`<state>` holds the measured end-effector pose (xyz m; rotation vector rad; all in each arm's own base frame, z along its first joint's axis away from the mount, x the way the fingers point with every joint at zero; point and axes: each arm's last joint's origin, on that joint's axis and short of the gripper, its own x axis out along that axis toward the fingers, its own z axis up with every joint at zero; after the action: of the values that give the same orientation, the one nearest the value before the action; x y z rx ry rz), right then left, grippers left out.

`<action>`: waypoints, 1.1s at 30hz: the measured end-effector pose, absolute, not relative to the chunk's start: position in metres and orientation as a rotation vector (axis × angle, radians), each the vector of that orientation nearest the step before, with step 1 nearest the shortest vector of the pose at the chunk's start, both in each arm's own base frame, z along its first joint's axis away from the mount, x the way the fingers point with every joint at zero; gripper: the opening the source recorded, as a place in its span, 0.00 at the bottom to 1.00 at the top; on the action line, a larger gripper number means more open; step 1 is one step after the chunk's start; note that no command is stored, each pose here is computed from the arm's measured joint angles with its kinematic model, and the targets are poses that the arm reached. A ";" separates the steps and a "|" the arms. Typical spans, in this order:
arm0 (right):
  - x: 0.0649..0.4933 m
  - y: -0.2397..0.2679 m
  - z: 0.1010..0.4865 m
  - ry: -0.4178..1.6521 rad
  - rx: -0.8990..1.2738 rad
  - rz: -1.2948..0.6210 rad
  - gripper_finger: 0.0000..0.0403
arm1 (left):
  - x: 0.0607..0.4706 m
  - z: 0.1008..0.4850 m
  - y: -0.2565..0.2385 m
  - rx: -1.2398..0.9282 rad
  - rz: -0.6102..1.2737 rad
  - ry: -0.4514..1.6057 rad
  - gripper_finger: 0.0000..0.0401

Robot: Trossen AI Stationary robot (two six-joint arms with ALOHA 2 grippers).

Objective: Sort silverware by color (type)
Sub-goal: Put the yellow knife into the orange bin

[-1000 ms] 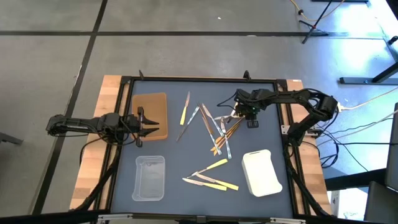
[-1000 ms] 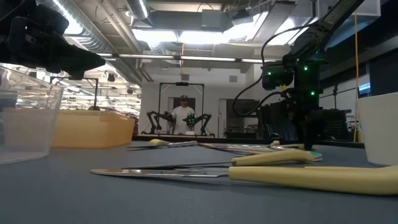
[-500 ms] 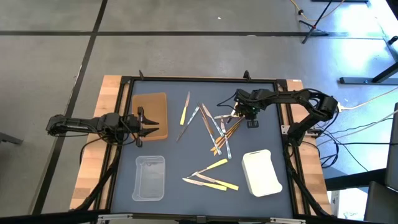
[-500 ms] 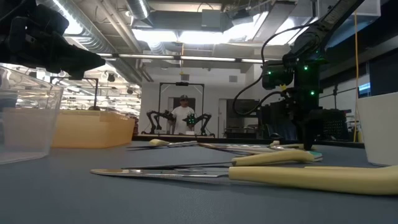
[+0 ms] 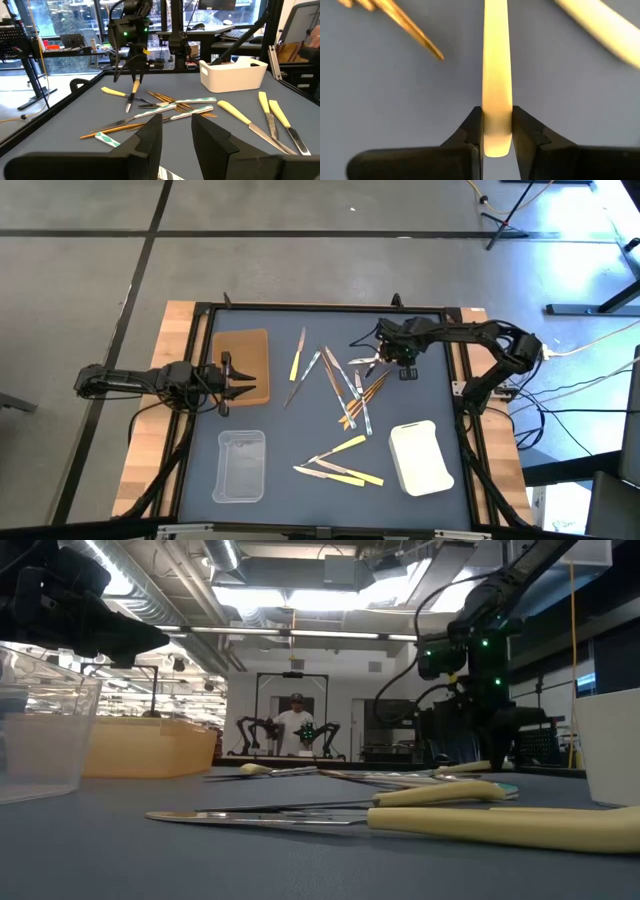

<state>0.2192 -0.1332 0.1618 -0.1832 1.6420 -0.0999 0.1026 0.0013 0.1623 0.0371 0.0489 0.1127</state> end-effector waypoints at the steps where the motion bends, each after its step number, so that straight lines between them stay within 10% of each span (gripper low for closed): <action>1: 0.219 -0.134 0.164 1.653 -0.184 -0.099 0.14 | 0.103 0.162 0.001 0.037 0.113 0.049 0.25; 33: 0.279 -0.065 0.262 1.567 -0.522 0.022 0.14 | 0.103 0.163 0.001 0.036 0.113 0.038 0.25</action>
<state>0.2790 -0.0652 0.2620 -0.5220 1.5671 0.0221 0.1026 0.0013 0.1633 0.0364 0.0381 0.1131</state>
